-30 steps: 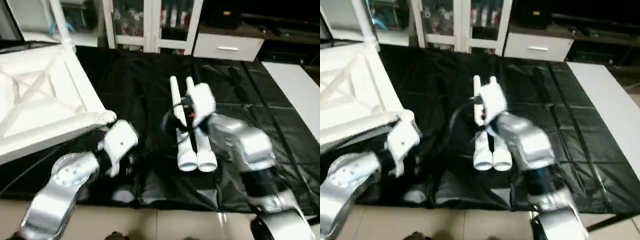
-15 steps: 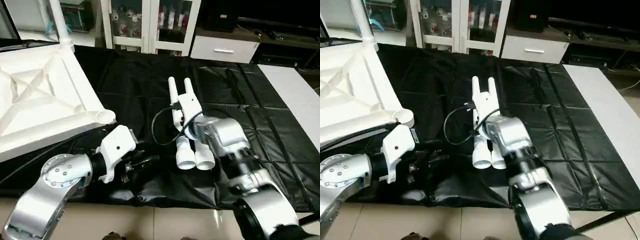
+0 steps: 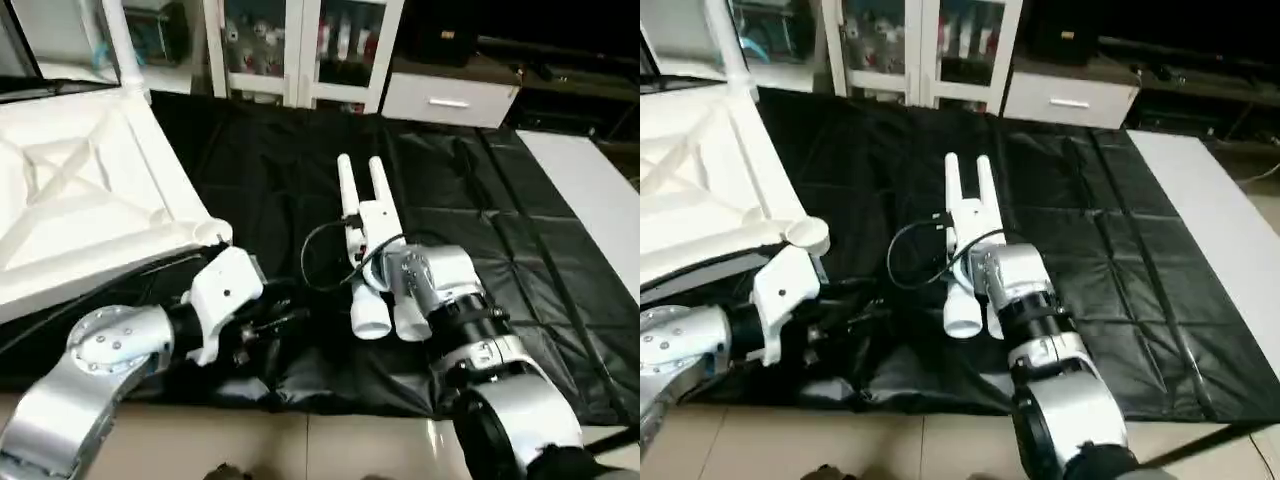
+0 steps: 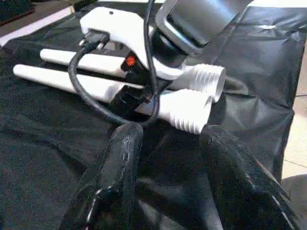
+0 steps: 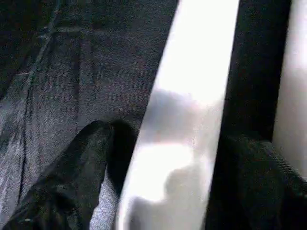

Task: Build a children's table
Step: Pick table leg

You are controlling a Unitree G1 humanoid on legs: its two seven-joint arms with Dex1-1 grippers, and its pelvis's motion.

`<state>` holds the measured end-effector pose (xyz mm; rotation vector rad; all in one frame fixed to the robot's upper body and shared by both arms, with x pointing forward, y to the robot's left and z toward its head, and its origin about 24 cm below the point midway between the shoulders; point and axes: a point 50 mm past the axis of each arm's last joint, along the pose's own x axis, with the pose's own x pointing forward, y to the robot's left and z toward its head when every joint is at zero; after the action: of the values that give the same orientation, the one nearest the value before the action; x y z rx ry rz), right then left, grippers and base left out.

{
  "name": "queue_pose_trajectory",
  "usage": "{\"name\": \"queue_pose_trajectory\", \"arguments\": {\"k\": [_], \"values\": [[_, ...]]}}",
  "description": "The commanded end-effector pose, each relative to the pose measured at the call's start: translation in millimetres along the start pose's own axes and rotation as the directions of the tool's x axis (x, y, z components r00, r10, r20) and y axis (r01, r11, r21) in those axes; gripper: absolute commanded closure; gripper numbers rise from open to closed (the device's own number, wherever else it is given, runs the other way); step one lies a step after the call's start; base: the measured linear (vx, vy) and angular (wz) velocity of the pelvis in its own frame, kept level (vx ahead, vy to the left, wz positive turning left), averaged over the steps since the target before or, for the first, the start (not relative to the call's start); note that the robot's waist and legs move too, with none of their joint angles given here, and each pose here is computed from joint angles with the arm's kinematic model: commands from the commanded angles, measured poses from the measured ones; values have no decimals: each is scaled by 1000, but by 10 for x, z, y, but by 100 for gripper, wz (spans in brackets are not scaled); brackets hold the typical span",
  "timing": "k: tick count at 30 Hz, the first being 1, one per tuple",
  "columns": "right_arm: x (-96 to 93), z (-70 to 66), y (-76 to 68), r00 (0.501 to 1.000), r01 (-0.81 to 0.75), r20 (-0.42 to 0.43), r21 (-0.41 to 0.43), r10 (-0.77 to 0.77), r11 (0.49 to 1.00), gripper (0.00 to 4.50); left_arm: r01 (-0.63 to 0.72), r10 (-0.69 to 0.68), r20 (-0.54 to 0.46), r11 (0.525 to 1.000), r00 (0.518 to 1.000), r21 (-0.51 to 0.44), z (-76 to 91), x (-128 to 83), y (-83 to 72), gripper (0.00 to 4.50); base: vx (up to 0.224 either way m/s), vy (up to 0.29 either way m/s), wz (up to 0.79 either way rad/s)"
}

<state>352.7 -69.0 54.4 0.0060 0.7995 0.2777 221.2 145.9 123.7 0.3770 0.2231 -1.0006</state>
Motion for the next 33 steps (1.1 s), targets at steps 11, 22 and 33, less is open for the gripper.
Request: {"name": "queue_pose_trajectory", "arguments": {"k": [11, 22, 33], "values": [[-19, 124, -47, 998, 13, 61, 63, -17, 998, 206, 6, -5, 18, 999, 1000, -44, 55, -28, 41, 137, 0, 0, 0], [-113, 178, 5, 995, -25, 101, 72, 18, 997, 271, -35, 38, 48, 996, 998, -78, 79, -61, 81, 60, 0, 0, 0], [-491, 466, 32, 894, -394, 339, 290, 291, 872, 273, -407, 479, 212, 860, 852, -309, 328, -31, 635, 0, 0, 0, 0]]}}
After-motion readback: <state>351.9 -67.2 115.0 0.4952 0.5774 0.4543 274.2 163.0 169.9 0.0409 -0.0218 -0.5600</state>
